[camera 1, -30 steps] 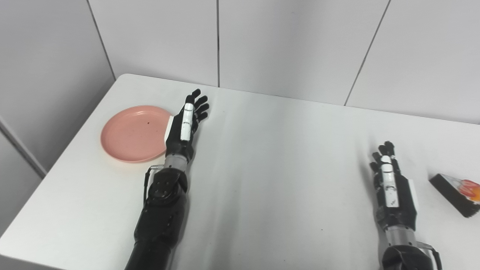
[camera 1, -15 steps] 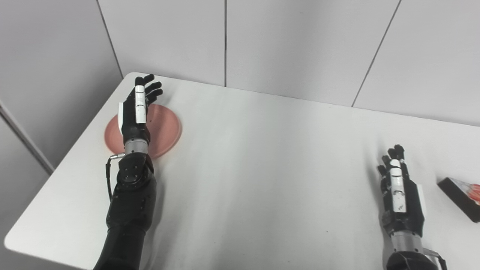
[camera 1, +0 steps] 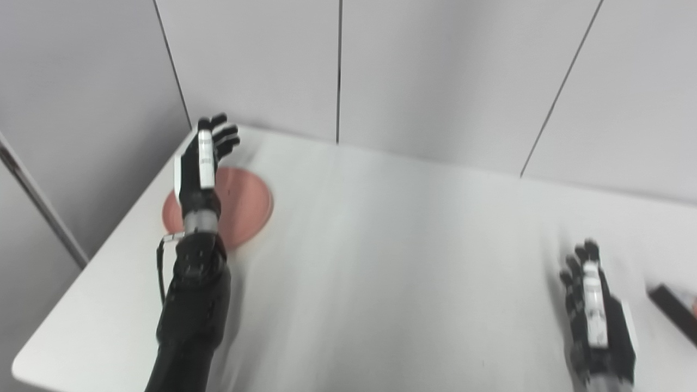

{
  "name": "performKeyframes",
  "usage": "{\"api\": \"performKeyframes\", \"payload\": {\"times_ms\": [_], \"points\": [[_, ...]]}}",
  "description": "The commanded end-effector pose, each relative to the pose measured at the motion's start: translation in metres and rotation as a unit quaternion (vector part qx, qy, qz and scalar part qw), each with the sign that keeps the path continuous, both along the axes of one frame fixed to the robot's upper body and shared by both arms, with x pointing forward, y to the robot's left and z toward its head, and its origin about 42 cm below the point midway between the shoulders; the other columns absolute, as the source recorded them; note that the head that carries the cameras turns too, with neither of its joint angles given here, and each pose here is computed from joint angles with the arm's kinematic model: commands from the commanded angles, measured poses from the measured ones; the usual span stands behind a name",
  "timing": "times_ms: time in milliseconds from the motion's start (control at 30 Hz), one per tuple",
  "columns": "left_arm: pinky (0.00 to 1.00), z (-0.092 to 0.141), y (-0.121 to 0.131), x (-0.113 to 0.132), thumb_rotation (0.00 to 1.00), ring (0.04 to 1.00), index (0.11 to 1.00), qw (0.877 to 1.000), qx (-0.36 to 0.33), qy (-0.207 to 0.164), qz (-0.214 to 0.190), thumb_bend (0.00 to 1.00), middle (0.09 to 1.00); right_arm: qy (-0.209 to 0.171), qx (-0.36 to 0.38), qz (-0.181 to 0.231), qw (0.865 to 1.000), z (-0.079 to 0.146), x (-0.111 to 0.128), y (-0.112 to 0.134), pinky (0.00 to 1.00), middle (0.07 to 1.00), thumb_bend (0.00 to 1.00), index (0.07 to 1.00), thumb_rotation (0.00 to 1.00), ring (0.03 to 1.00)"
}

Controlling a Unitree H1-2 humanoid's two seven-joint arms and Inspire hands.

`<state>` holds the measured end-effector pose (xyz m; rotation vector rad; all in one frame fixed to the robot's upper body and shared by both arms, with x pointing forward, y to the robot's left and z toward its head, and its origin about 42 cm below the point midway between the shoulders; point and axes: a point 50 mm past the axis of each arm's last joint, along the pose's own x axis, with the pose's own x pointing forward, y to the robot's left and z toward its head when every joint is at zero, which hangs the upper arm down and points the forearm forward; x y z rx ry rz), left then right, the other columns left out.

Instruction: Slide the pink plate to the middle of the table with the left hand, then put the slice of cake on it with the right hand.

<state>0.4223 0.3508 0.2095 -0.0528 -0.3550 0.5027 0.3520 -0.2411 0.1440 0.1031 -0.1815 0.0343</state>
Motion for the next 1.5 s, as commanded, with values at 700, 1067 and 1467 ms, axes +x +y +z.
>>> {"api": "performKeyframes", "payload": {"times_ms": [700, 1067, 1467], "points": [[0.87, -0.001, 0.084, -0.016, 1.00, 0.772, 0.745, 0.995, 0.019, 0.034, 0.094, 0.86, 0.739, -0.020, -0.012, 0.005, 1.000, 0.017, 0.003, -0.008, 1.00, 1.000, 0.29, 1.000, 0.95, 1.000], [0.92, -0.017, 0.092, -0.016, 1.00, 0.821, 0.790, 0.996, 0.000, 0.070, 0.064, 0.86, 0.790, -0.017, -0.009, 0.003, 1.000, 0.018, 0.002, -0.008, 1.00, 1.000, 0.30, 1.000, 0.93, 1.000], [0.90, -0.028, 0.090, -0.014, 1.00, 0.882, 0.863, 0.992, -0.002, 0.124, 0.020, 0.87, 0.858, -0.020, -0.014, 0.007, 1.000, 0.019, 0.002, -0.009, 1.00, 1.000, 0.30, 1.000, 0.96, 1.000]]}}
